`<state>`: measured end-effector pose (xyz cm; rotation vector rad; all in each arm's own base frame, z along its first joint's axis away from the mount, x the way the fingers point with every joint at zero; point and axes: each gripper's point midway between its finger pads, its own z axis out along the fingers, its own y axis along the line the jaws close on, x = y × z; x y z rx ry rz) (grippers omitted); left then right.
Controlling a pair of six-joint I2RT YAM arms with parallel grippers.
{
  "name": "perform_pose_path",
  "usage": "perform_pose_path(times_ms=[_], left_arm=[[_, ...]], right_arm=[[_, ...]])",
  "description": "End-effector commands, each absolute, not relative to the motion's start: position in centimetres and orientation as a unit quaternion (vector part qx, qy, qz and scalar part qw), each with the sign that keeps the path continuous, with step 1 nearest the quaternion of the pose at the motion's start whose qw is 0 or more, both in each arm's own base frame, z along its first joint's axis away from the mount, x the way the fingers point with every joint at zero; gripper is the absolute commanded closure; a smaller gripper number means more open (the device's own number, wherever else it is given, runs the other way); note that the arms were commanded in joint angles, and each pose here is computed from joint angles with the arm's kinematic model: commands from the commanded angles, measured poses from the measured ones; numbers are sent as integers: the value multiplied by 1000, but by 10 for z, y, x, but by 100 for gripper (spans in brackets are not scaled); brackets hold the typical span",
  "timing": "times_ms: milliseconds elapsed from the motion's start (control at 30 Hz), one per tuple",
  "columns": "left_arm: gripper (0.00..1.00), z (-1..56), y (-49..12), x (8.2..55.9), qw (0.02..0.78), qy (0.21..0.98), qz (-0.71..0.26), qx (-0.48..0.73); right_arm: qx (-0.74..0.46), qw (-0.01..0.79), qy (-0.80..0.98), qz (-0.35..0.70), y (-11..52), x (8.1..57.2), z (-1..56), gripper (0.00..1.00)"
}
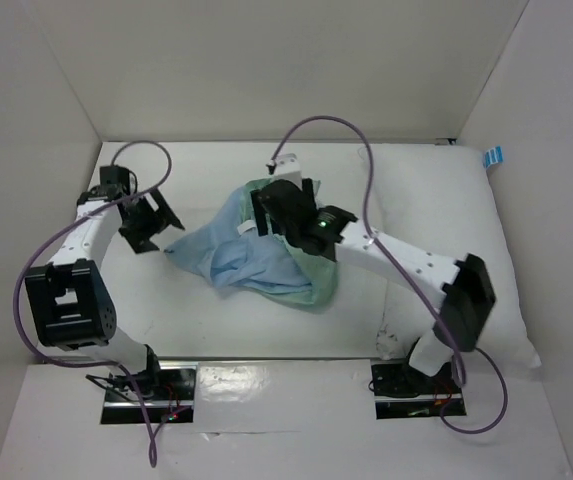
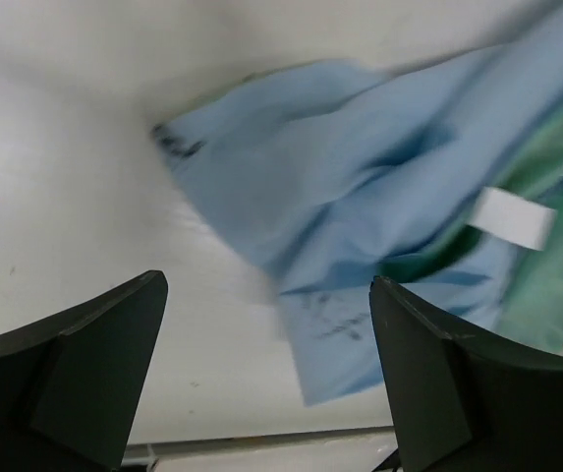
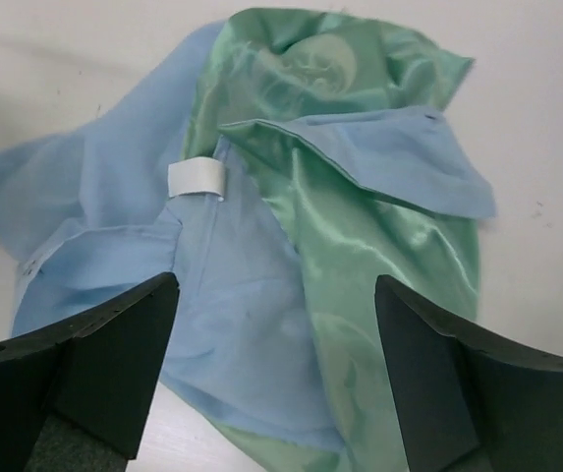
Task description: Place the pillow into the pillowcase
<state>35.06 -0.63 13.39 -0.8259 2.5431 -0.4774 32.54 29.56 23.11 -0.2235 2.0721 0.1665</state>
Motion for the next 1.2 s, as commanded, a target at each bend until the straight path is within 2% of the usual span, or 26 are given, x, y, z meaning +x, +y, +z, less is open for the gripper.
perform_pose_path(times_ms=[0, 67, 333, 433, 467, 533, 567, 600, 633, 700, 733, 767, 933, 967, 1033, 1067, 1133, 1167], left_arm=[[2, 98, 11, 336, 199, 909, -130, -342], [2, 87, 13, 332, 195, 907, -129, -351], [2, 50, 18, 333, 158, 906, -118, -373], [5, 37, 11, 335, 140, 906, -126, -379], [6, 33, 11, 337, 137, 903, -127, -386], [14, 25, 8, 340, 125, 904, -136, -385], [20, 22, 6, 342, 122, 902, -141, -389], [27, 22, 5, 344, 120, 902, -146, -388], [52, 18, 5, 343, 114, 903, -144, -389], [91, 19, 3, 346, 117, 900, -152, -392], [100, 28, 3, 356, 129, 898, -160, -388], [100, 30, 2, 359, 128, 901, -165, -381], [100, 95, 10, 403, 203, 894, -183, -355], [100, 127, 16, 421, 235, 890, -183, -345], [100, 163, 22, 441, 274, 884, -183, -332], [100, 204, 34, 455, 311, 873, -187, -326], [100, 245, 43, 466, 348, 859, -197, -320], [100, 283, 47, 477, 386, 844, -212, -306]], right_arm=[[-148, 457, 876, 36, 313, 348, 201, 14], [-154, 452, 878, 40, 321, 368, 189, 17], [-155, 414, 897, 14, 349, 437, 126, 15], [-142, 419, 896, 13, 347, 454, 119, 20], [-136, 417, 899, 5, 345, 455, 111, 26], [-114, 422, 899, 4, 333, 469, 109, 29], [-104, 425, 899, 11, 332, 474, 111, 32], [-107, 422, 900, 18, 335, 475, 109, 40], [-97, 431, 897, 20, 331, 483, 118, 47], [-97, 425, 900, 20, 330, 488, 113, 75], [-96, 427, 899, 21, 331, 489, 119, 97], [-92, 436, 895, 23, 330, 490, 132, 100], [-72, 500, 862, 49, 306, 498, 226, 100], [-56, 527, 846, 61, 290, 503, 265, 100], [-38, 558, 826, 74, 272, 507, 308, 100], [-23, 587, 805, 84, 251, 510, 349, 100], [-3, 614, 784, 92, 226, 509, 388, 100], [6, 630, 771, 99, 216, 509, 407, 100]])
